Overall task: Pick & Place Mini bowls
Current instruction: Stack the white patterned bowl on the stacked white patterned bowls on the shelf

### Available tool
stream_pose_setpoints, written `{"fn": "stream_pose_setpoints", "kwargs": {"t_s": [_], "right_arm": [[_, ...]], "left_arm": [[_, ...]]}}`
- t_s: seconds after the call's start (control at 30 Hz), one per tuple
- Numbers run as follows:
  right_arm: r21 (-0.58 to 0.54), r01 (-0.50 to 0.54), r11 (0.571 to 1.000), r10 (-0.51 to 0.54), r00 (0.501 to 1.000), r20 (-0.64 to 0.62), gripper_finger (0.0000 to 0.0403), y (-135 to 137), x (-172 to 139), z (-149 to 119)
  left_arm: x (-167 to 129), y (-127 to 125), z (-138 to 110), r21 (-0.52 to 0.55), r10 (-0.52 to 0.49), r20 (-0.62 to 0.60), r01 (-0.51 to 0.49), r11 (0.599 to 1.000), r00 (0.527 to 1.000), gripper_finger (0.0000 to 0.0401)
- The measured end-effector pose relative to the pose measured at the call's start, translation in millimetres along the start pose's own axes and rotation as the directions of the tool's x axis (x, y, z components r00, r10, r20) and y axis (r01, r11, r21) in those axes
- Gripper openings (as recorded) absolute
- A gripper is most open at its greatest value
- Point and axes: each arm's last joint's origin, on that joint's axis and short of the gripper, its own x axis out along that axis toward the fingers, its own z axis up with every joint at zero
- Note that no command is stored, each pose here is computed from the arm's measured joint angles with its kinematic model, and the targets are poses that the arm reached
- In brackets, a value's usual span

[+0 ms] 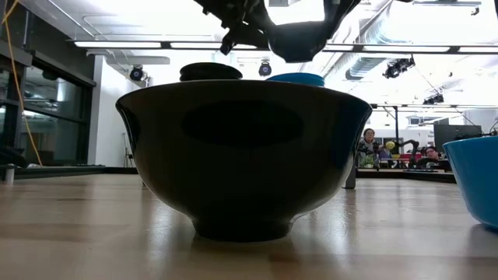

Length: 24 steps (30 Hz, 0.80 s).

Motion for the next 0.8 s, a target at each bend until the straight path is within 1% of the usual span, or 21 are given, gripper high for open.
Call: {"fn": "stream_pose_setpoints", "kwargs": {"t_s": [0.07, 0.17, 0.37, 0.4, 0.7, 0.8], "right_arm": [[-0.020, 0.001, 1.000, -0.001, 1.000, 0.002, 0.0000, -0.2, 0.1, 0.1], [-0.021, 0.008, 1.000, -0.008, 1.000, 0.003, 0.0000, -0.6, -0.1, 0.6], [0.006, 0.025, 1.000, -0.025, 1.000, 0.018, 0.0001, -2.5, -0.5, 2.6], [0.012, 0.027, 1.000, -0.027, 0.999, 0.021, 0.0001, -2.8, -0.6, 2.9], [0.032, 0.039, 0.999, -0.040, 0.999, 0.034, 0.0001, -4.5, -0.7, 4.5], [0.033, 0.042, 0.999, -0.043, 0.999, 0.029, 0.0001, -4.5, -0.7, 4.2]], "left_arm": [[0.6, 0.4, -0.6, -0.006, 0.009, -0.002, -0.009, 1.000, 1.000, 0.0122], [0.4, 0.5, -0.4, -0.012, 0.015, 0.001, -0.015, 1.000, 1.000, 0.0100], [1.0, 1.7, 1.2, -0.013, 0.040, 0.023, -0.040, 0.999, 0.999, 0.0022], [1.2, 1.8, 1.5, -0.009, 0.044, 0.027, -0.044, 0.999, 0.999, 0.0014], [1.0, 1.5, 2.0, 0.021, 0.044, 0.031, -0.045, 0.999, 0.999, 0.0007], [1.1, 1.0, 3.7, 0.035, 0.037, 0.051, -0.039, 0.999, 0.998, 0.0007]]}}
